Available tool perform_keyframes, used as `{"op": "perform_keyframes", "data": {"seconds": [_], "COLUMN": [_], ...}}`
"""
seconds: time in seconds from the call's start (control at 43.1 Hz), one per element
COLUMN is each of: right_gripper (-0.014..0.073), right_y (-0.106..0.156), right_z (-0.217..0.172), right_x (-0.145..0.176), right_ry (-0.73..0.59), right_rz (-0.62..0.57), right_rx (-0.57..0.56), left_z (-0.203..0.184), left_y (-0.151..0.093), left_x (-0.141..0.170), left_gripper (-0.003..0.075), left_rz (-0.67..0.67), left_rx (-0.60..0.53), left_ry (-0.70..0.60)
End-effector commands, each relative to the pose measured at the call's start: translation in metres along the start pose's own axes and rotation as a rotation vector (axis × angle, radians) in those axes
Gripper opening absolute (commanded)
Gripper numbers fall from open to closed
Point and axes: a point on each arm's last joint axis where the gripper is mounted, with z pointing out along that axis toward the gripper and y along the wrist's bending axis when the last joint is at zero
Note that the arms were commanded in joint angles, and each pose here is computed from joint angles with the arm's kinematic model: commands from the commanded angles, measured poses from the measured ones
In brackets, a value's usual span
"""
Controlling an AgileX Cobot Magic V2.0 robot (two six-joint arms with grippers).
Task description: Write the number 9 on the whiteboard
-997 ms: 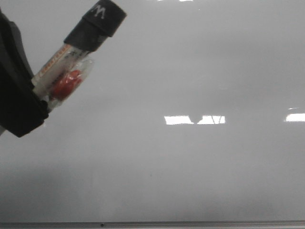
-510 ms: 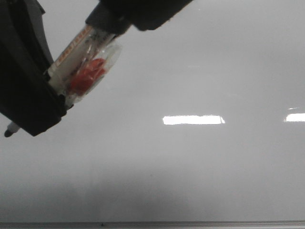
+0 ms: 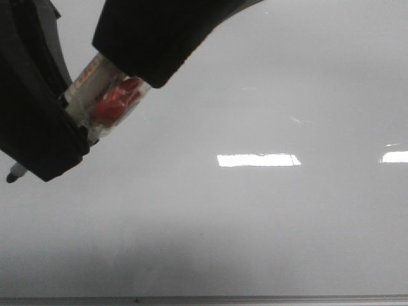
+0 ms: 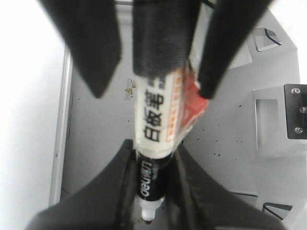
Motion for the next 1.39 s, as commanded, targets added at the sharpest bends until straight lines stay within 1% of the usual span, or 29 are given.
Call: {"op": "perform_keyframes", "data": {"seconds": [0.0,0.093,0.139,0.209,0.255,0.278,0.302,0.325,0.418,0.464,0.51,0.58,0.673,0.742,0.789,0.881,0.905,0.997,1.021,1.09,1.16,1.253,1.369], "right_gripper": [0.0128,0.0002,-0.0069,-0.0065,-0.007,-0.0071,-0.0071,-0.0071,-0.0071,-0.0071,-0.0071,-0.0071,-0.0071,-0.0071,-0.0071,-0.0071,-0.0071,-0.0071,-0.0071,-0.0071,-0.0071,-0.0071,-0.0071], "right_y": [0.008,0.008,0.008,0.008,0.008,0.008,0.008,0.008,0.007,0.006,0.006,0.004,-0.002,-0.009,-0.015,-0.028,-0.032,-0.045,-0.049,-0.06,-0.073,-0.09,-0.111], "right_z": [-0.015,-0.015,-0.015,-0.015,-0.015,-0.015,-0.015,-0.015,-0.015,-0.016,-0.018,-0.022,-0.031,-0.038,-0.041,-0.047,-0.048,-0.052,-0.053,-0.052,-0.048,-0.042,-0.034], "right_x": [-0.013,-0.013,-0.013,-0.013,-0.013,-0.013,-0.013,-0.013,-0.013,-0.011,-0.009,-0.004,0.006,0.015,0.022,0.029,0.03,0.029,0.028,0.024,0.019,0.013,0.008], "right_ry": [-0.09,-0.089,-0.089,-0.089,-0.089,-0.091,-0.09,-0.091,-0.089,-0.082,-0.075,-0.072,-0.102,-0.127,-0.137,-0.168,-0.181,-0.251,-0.276,-0.344,-0.383,-0.403,-0.429], "right_rz": [-0.016,-0.016,-0.016,-0.016,-0.016,-0.016,-0.016,-0.016,-0.022,-0.019,-0.015,-0.001,0.03,0.065,0.095,0.147,0.163,0.209,0.223,0.26,0.29,0.306,0.323], "right_rx": [-0.004,-0.004,-0.005,-0.005,-0.005,-0.003,-0.004,-0.003,0.004,0.002,-0.001,0.007,0.062,0.115,0.15,0.214,0.233,0.304,0.326,0.38,0.421,0.472,0.541], "left_z": [-0.011,-0.012,-0.012,-0.012,-0.012,-0.012,-0.012,-0.012,-0.013,-0.013,-0.014,-0.016,-0.023,-0.032,-0.038,-0.046,-0.05,-0.049,-0.053,-0.052,-0.053,-0.057,-0.061], "left_y": [-0.003,-0.001,0.0,0.002,0.003,0.004,0.005,0.005,0.009,0.009,0.009,0.01,0.007,0.002,-0.002,-0.015,-0.021,-0.035,-0.042,-0.055,-0.066,-0.075,-0.08], "left_x": [-0.012,-0.013,-0.013,-0.014,-0.015,-0.015,-0.016,-0.016,-0.018,-0.017,-0.016,-0.012,-0.001,0.012,0.023,0.04,0.046,0.064,0.067,0.076,0.083,0.085,0.085], "left_gripper": [-0.0018,-0.0016,0.0,0.0078,0.0162,0.0233,0.0272,0.0356,0.06,0.067,0.0704,0.0688,0.0639,0.0592,0.056,0.047,0.0446,0.0303,0.0254,0.0123,-0.0012,-0.0019,-0.0019], "left_rz": [0.011,0.006,-0.001,-0.001,-0.014,-0.026,-0.036,-0.054,-0.105,-0.138,-0.165,-0.201,-0.252,-0.302,-0.347,-0.414,-0.429,-0.475,-0.468,-0.466,-0.448,-0.424,-0.407], "left_rx": [-0.027,-0.049,-0.065,-0.084,-0.094,-0.102,-0.109,-0.116,-0.15,-0.15,-0.156,-0.167,-0.182,-0.219,-0.264,-0.341,-0.376,-0.445,-0.477,-0.523,-0.564,-0.61,-0.629], "left_ry": [-0.076,-0.088,-0.095,-0.106,-0.112,-0.118,-0.123,-0.129,-0.154,-0.154,-0.143,-0.109,-0.104,-0.145,-0.188,-0.279,-0.31,-0.377,-0.405,-0.443,-0.478,-0.521,-0.543]}}
